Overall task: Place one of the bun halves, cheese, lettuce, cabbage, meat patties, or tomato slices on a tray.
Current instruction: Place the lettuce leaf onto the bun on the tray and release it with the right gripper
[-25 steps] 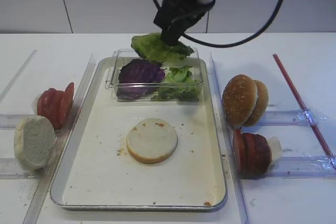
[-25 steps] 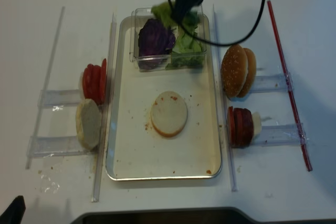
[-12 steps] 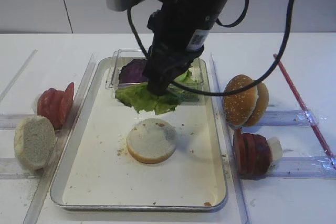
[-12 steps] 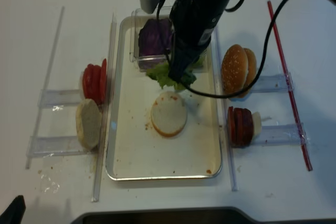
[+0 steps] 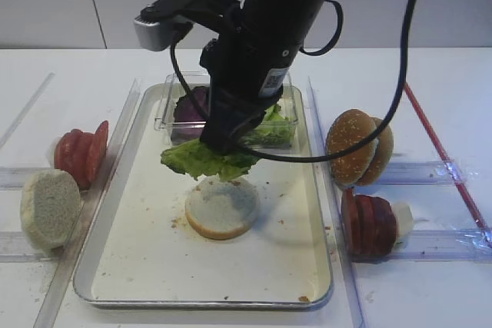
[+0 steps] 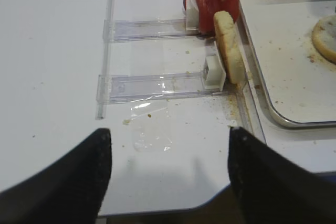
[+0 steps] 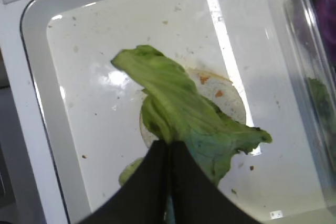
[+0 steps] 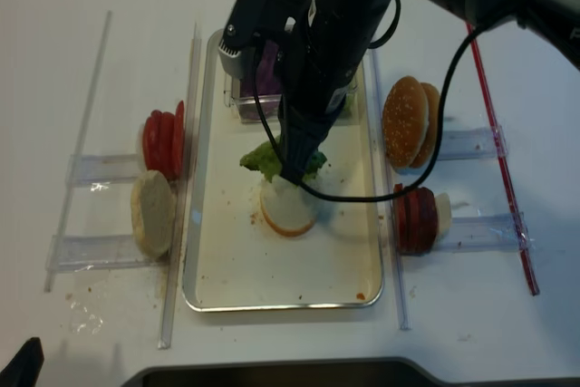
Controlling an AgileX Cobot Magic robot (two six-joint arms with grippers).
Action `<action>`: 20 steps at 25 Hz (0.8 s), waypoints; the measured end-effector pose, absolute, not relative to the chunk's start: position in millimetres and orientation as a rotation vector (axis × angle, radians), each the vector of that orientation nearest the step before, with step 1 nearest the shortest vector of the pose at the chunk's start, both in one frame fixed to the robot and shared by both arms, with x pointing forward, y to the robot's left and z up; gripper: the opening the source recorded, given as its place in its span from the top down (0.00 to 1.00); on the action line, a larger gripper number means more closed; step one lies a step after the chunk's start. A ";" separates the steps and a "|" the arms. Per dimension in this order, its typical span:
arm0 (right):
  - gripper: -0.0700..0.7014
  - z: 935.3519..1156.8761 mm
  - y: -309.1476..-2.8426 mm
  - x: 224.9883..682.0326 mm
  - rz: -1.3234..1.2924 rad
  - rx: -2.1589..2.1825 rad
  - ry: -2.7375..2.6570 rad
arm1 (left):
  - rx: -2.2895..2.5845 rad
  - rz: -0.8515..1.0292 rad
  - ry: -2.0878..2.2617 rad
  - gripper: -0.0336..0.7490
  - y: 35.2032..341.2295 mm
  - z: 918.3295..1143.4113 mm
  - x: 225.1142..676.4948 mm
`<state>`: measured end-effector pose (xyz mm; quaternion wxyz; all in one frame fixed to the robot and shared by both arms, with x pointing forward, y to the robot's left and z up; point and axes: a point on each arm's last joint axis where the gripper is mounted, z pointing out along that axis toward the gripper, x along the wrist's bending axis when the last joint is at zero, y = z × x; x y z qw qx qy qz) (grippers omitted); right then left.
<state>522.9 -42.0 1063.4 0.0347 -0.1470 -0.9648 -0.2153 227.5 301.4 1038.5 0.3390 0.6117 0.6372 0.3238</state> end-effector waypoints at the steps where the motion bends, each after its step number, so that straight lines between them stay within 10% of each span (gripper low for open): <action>1: 0.85 1060.9 -41.2 524.7 -0.660 -0.453 -2.971 | 1.593 0.843 1.659 0.40 301.4 1038.5 227.5; 20: 0.85 1022.1 -33.6 543.7 -0.570 -0.439 -3.024 | 1.593 0.843 1.659 0.40 301.4 1038.5 227.5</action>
